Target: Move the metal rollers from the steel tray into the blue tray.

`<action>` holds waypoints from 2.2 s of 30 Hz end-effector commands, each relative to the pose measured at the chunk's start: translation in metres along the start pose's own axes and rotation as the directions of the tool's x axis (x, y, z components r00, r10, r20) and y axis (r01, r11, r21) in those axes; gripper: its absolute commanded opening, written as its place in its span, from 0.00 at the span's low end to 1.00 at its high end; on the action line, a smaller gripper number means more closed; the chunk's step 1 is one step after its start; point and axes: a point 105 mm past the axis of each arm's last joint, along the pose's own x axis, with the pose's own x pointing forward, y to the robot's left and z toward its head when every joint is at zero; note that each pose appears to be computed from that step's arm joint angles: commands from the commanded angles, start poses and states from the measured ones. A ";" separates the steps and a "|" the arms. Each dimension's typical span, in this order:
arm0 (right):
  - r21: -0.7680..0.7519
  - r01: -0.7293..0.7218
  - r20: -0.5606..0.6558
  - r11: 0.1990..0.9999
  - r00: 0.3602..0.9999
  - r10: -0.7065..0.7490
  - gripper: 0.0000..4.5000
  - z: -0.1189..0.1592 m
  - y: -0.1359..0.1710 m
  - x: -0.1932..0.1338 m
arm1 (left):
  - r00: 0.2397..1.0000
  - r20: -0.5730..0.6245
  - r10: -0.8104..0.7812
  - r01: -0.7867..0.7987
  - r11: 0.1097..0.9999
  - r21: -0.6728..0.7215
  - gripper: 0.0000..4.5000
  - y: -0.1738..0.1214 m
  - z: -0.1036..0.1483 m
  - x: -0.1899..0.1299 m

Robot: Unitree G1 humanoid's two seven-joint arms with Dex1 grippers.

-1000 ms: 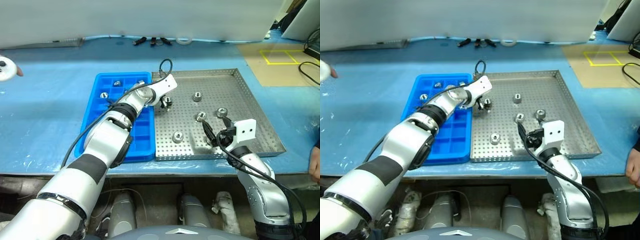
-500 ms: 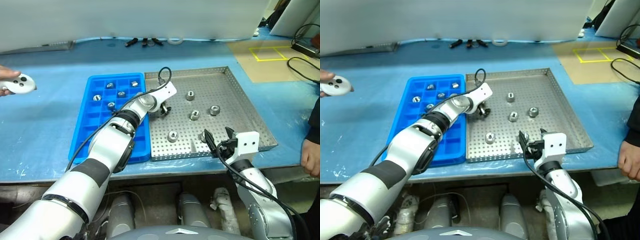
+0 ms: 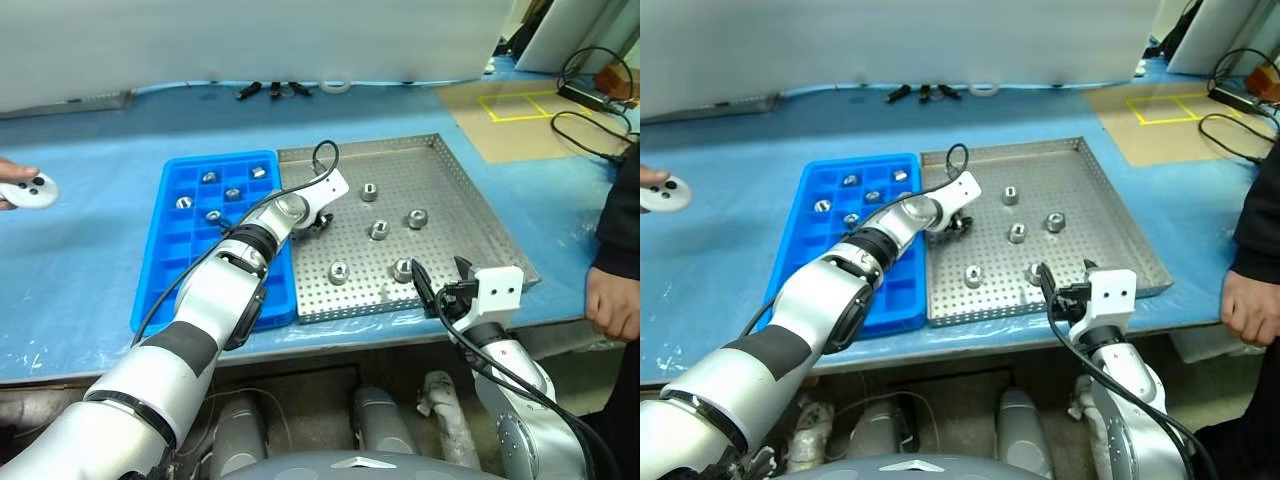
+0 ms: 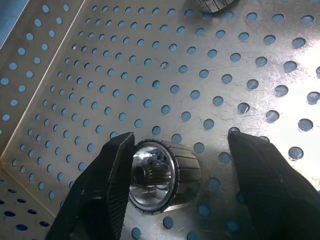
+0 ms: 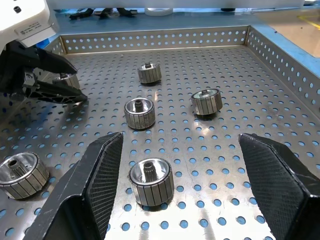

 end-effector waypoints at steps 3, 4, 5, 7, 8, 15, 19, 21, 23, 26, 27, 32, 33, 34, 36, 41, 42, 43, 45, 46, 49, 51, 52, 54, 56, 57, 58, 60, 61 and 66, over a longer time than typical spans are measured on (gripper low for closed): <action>-0.006 -0.009 0.047 1.000 0.999 0.010 0.87 0.011 0.002 0.002 | 0.989 -0.143 -0.030 0.030 1.000 -0.002 0.61 -0.007 -0.041 -0.001; -0.006 -0.011 0.047 1.000 0.999 0.011 0.87 0.010 0.002 0.003 | 0.988 -0.152 -0.033 0.034 0.999 0.002 0.61 -0.006 -0.043 -0.002; -0.006 -0.012 0.048 1.000 0.999 0.012 0.87 0.010 0.002 0.004 | 0.987 -0.154 -0.043 0.044 0.999 0.001 0.61 -0.007 -0.044 -0.002; -0.008 -0.014 0.049 1.000 0.999 0.015 0.87 0.009 0.002 0.005 | 0.986 -0.146 -0.075 0.076 0.997 0.001 0.57 -0.010 -0.043 -0.002; -0.009 -0.015 0.049 1.000 0.999 0.015 0.87 0.009 0.001 0.006 | 0.986 -0.142 -0.084 0.085 0.996 0.000 0.53 -0.011 -0.043 -0.002; -0.011 -0.018 0.057 1.000 0.998 0.019 0.87 0.007 -0.001 0.011 | 0.983 -0.105 -0.149 0.147 0.989 -0.030 0.35 -0.012 -0.038 -0.005; -0.010 -0.024 0.065 1.000 0.998 0.025 0.87 0.008 -0.001 0.014 | 0.977 0.053 -0.205 0.210 0.971 -0.112 0.35 -0.006 -0.006 -0.010; -0.010 -0.027 0.068 1.000 0.997 0.027 0.87 0.009 -0.001 0.016 | 0.967 0.112 -0.230 0.244 0.959 -0.142 0.35 -0.003 0.005 -0.014; -0.010 -0.032 0.077 0.999 0.996 0.033 0.87 0.011 0.000 0.018 | 0.955 0.163 -0.247 0.271 0.952 -0.144 0.35 0.003 0.015 -0.020; -0.012 -0.040 0.092 0.999 0.995 0.041 0.87 0.016 0.001 0.023 | 0.938 0.232 -0.258 0.296 0.944 -0.143 0.35 0.015 0.029 -0.029; -0.012 -0.043 0.096 0.999 0.994 0.044 0.87 0.017 0.001 0.024 | 0.932 0.253 -0.260 0.302 0.943 -0.141 0.35 0.018 0.034 -0.032; -0.012 -0.047 0.108 0.999 0.993 0.048 0.87 0.020 0.001 0.030 | 0.894 0.346 -0.283 0.334 0.938 -0.097 0.35 0.036 0.057 -0.050; -0.012 -0.048 0.109 0.999 0.993 0.049 0.87 0.020 0.001 0.030 | 0.887 0.365 -0.282 0.335 0.938 -0.089 0.35 0.040 0.061 -0.054; -0.014 -0.048 0.110 0.999 0.993 0.049 0.87 0.021 0.001 0.031 | 0.880 0.382 -0.281 0.336 0.938 -0.083 0.35 0.043 0.066 -0.057; -0.015 -0.050 0.121 0.999 0.991 0.052 0.87 0.023 0.001 0.033 | 0.847 0.446 -0.288 0.362 0.928 -0.088 0.35 0.051 0.078 -0.068; -0.034 -0.069 0.158 0.997 0.985 0.074 0.87 0.036 0.001 0.039 | 0.707 0.606 -0.364 0.489 0.871 -0.048 0.35 0.068 0.101 -0.106; -0.039 -0.075 0.163 0.996 0.983 0.081 0.87 0.038 0.001 0.041 | 0.686 0.618 -0.384 0.505 0.863 -0.023 0.35 0.072 0.099 -0.114; -0.042 -0.080 0.166 0.996 0.982 0.086 0.87 0.039 0.001 0.042 | 0.681 0.616 -0.395 0.506 0.862 -0.007 0.35 0.075 0.096 -0.119; -0.043 -0.087 0.170 0.995 0.981 0.093 0.87 0.041 0.001 0.045 | 0.731 0.568 -0.378 0.461 0.888 -0.002 0.35 0.083 0.082 -0.120; -0.041 -0.091 0.171 0.995 0.981 0.097 0.87 0.041 0.002 0.047 | 0.772 0.531 -0.349 0.420 0.907 -0.014 0.35 0.086 0.073 -0.116; -0.028 -0.110 0.169 0.994 0.979 0.113 0.87 0.038 0.007 0.050 | 0.853 0.433 -0.290 0.322 0.947 0.000 0.35 0.089 0.056 -0.104; -0.024 -0.122 0.161 0.992 0.979 0.124 0.87 0.035 0.011 0.051 | 0.879 0.408 -0.248 0.266 0.964 0.014 0.35 0.088 0.056 -0.096; -0.020 -0.126 0.160 0.992 0.979 0.127 0.87 0.034 0.012 0.051 | 0.868 0.432 -0.245 0.271 0.962 0.001 0.39 0.086 0.063 -0.095; -0.018 -0.126 0.159 0.992 0.979 0.127 0.87 0.033 0.012 0.051 | 0.851 0.450 -0.271 0.294 0.956 0.019 0.47 0.078 0.071 -0.091; -0.016 -0.120 0.161 0.993 0.980 0.121 0.87 0.033 0.011 0.051 | 0.849 0.428 -0.310 0.316 0.947 0.059 0.61 0.066 0.073 -0.084; -0.015 -0.116 0.162 0.993 0.980 0.116 0.87 0.033 0.011 0.050 | 0.847 0.415 -0.332 0.333 0.940 0.072 0.69 0.058 0.073 -0.080; -0.015 -0.111 0.161 0.994 0.981 0.112 0.87 0.032 0.011 0.049 | 0.844 0.399 -0.359 0.356 0.931 0.085 0.74 0.050 0.072 -0.075; -0.017 -0.105 0.160 0.994 0.981 0.107 0.87 0.032 0.011 0.048 | 0.842 0.379 -0.384 0.376 0.921 0.097 0.90 0.040 0.071 -0.069; -0.017 -0.100 0.159 0.995 0.982 0.101 0.87 0.031 0.010 0.046 | 0.846 0.358 -0.394 0.383 0.918 0.105 0.96 0.034 0.069 -0.065; -0.011 -0.051 0.158 0.999 0.986 0.052 0.87 0.030 0.004 0.037 | 0.913 0.196 -0.359 0.337 0.932 0.136 0.98 0.011 0.048 -0.038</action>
